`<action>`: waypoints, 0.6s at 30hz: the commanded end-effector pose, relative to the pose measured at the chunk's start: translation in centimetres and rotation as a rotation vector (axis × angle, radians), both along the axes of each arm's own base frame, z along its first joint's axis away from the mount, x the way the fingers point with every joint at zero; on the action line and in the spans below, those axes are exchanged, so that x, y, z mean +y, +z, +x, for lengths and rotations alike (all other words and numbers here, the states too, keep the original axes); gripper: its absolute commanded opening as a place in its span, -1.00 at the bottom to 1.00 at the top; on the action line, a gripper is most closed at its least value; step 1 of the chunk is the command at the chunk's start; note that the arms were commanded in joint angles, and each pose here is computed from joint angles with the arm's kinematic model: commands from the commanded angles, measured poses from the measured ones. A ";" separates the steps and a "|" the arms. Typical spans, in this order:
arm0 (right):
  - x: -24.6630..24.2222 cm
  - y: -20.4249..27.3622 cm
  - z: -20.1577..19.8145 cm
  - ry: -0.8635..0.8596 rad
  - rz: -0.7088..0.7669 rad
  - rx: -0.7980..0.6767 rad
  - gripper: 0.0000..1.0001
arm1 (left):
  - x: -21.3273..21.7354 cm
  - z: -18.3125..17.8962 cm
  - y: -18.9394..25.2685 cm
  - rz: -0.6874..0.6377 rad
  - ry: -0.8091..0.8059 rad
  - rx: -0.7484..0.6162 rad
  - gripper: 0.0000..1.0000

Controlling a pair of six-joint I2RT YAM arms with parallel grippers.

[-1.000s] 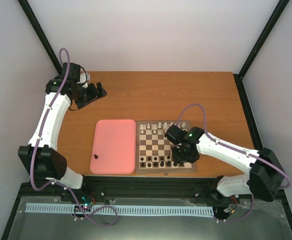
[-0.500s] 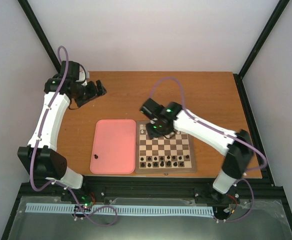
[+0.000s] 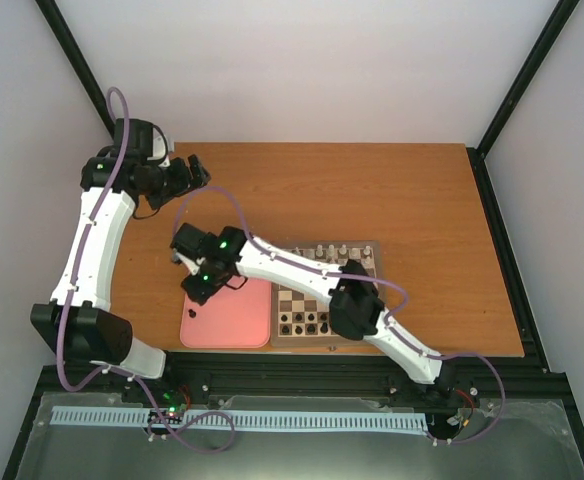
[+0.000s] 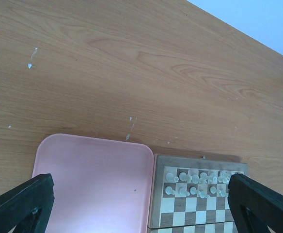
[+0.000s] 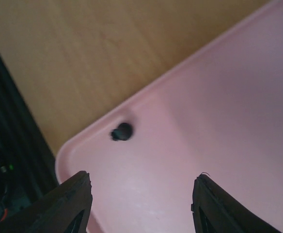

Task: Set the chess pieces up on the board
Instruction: Pick up the chess piece from the storage box.

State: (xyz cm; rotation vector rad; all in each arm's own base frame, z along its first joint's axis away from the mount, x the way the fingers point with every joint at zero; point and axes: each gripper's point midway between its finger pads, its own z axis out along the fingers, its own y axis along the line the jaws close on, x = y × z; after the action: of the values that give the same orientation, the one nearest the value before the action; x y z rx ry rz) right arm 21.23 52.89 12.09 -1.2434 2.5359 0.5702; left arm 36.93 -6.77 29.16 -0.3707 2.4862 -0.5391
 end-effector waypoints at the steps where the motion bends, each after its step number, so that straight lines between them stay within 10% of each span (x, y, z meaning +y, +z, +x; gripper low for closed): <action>1: 2.1 -1.3 -3.0 0.162 0.025 0.056 0.15 | -0.5 -0.5 1.6 -0.017 -0.018 -0.043 0.99; 18: 5.0 -5.9 -3.4 0.198 0.065 0.096 0.07 | -0.5 -1.0 1.3 -0.021 -0.015 -0.042 0.99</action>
State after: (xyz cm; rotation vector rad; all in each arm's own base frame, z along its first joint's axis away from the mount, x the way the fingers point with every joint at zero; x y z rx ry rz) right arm 17.40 56.43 5.97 -1.4807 2.5237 0.7150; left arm 36.27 -6.99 28.88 -0.3662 2.4945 -0.5545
